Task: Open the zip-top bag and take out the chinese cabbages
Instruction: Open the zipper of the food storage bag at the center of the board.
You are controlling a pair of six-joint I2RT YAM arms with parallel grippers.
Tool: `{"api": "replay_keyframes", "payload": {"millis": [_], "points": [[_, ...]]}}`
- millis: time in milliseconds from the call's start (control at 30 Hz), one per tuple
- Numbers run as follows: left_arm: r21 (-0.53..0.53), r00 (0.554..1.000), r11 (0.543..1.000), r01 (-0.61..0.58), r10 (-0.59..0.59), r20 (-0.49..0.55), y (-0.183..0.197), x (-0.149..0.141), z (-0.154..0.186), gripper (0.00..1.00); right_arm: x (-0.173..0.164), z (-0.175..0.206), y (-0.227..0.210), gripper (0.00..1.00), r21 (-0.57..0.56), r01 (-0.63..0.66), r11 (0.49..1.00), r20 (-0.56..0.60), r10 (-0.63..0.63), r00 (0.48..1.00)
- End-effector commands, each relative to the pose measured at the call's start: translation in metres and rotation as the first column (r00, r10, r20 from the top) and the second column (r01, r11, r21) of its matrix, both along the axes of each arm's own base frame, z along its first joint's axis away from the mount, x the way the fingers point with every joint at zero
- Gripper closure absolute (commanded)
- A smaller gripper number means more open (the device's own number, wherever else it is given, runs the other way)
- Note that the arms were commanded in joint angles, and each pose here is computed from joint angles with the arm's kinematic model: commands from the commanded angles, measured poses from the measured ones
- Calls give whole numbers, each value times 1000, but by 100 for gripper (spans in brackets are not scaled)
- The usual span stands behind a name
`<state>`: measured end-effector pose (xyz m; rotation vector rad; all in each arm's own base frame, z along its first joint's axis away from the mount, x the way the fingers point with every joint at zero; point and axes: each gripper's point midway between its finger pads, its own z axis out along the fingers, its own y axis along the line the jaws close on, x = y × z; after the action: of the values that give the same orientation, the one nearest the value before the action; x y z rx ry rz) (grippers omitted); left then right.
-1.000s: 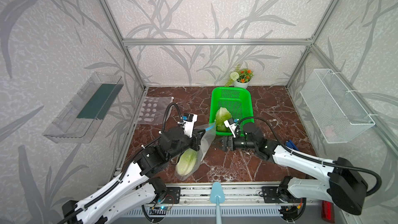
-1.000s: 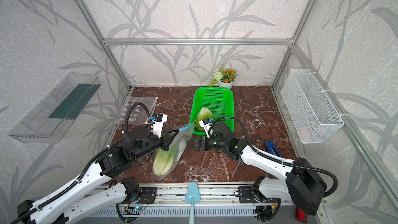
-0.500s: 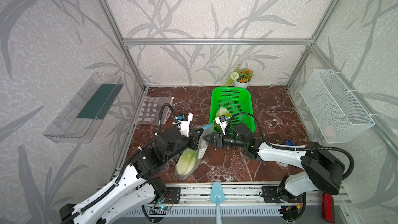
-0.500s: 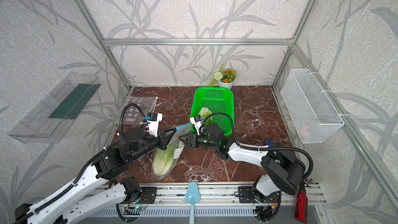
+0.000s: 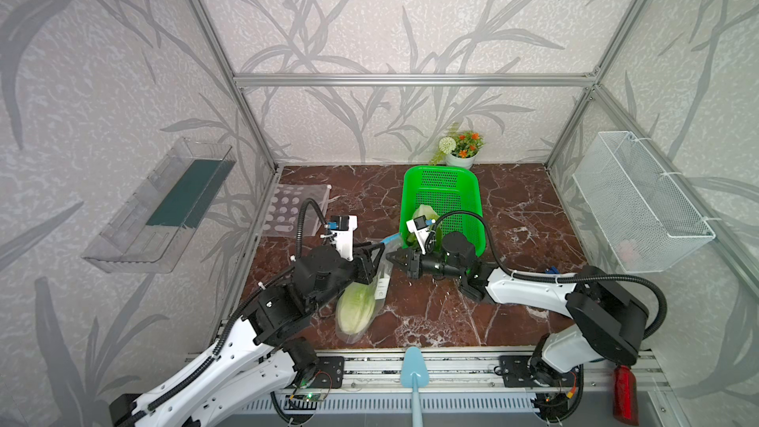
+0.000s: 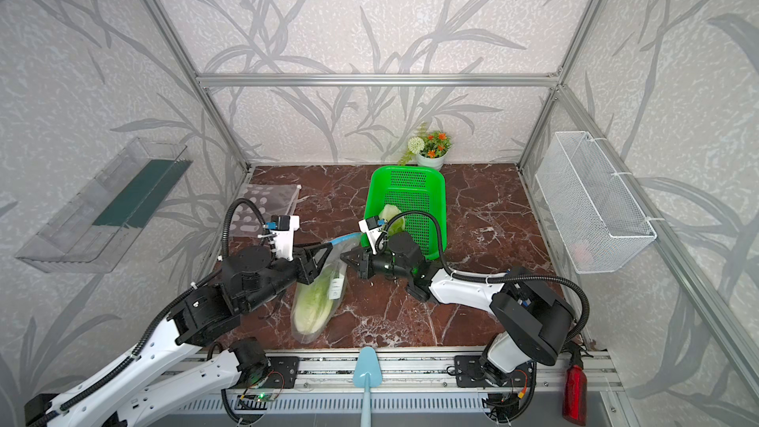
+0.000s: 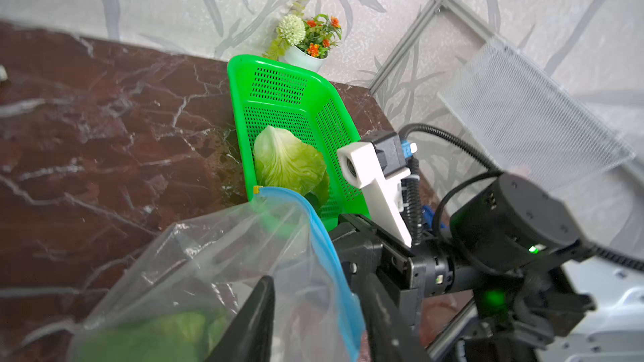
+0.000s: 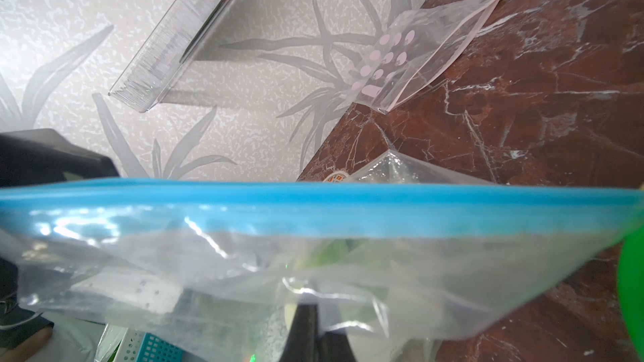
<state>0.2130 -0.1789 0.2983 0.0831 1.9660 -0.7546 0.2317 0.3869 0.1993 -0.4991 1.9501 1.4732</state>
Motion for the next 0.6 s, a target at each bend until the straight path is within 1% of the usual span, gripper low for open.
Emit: {"api": "replay_keyframes", "payload": {"millis": [0,67,133,200,267,367,433,467,500,533,567], "points": [[-4,989,994,-108,108,102,33,-2,40,43,-7,9,-12,100,-34,7,999,70,-4,998],[13,985,993,-118,116,129,41,-5,47,39,-11,8,-18,100,-65,-2,998,112,9,994],[58,982,989,-139,130,135,50,-8,47,38,-12,9,-24,100,-68,-2,998,127,11,992],[124,984,983,-136,120,128,54,-9,38,38,-14,11,-28,100,-53,-13,998,144,21,989],[207,993,974,-95,77,94,50,-10,21,38,-15,13,-31,100,-37,-26,999,153,31,988],[312,999,950,25,-17,-28,34,-12,-16,38,-16,14,-28,100,-25,-55,998,163,58,985],[351,989,930,108,-66,-131,25,-12,-41,38,-17,17,-25,100,0,-86,996,168,85,982],[364,981,923,126,-61,-185,25,-10,-54,39,-18,21,-23,100,18,-105,994,173,100,980],[362,973,923,132,-50,-226,27,-7,-63,39,-19,21,-23,100,24,-120,993,169,114,979],[343,964,929,139,-48,-261,29,-3,-71,39,-18,27,-21,100,47,-129,990,188,119,975],[301,957,941,152,-65,-281,27,0,-74,38,-20,27,-20,100,48,-144,989,190,132,973]]}}
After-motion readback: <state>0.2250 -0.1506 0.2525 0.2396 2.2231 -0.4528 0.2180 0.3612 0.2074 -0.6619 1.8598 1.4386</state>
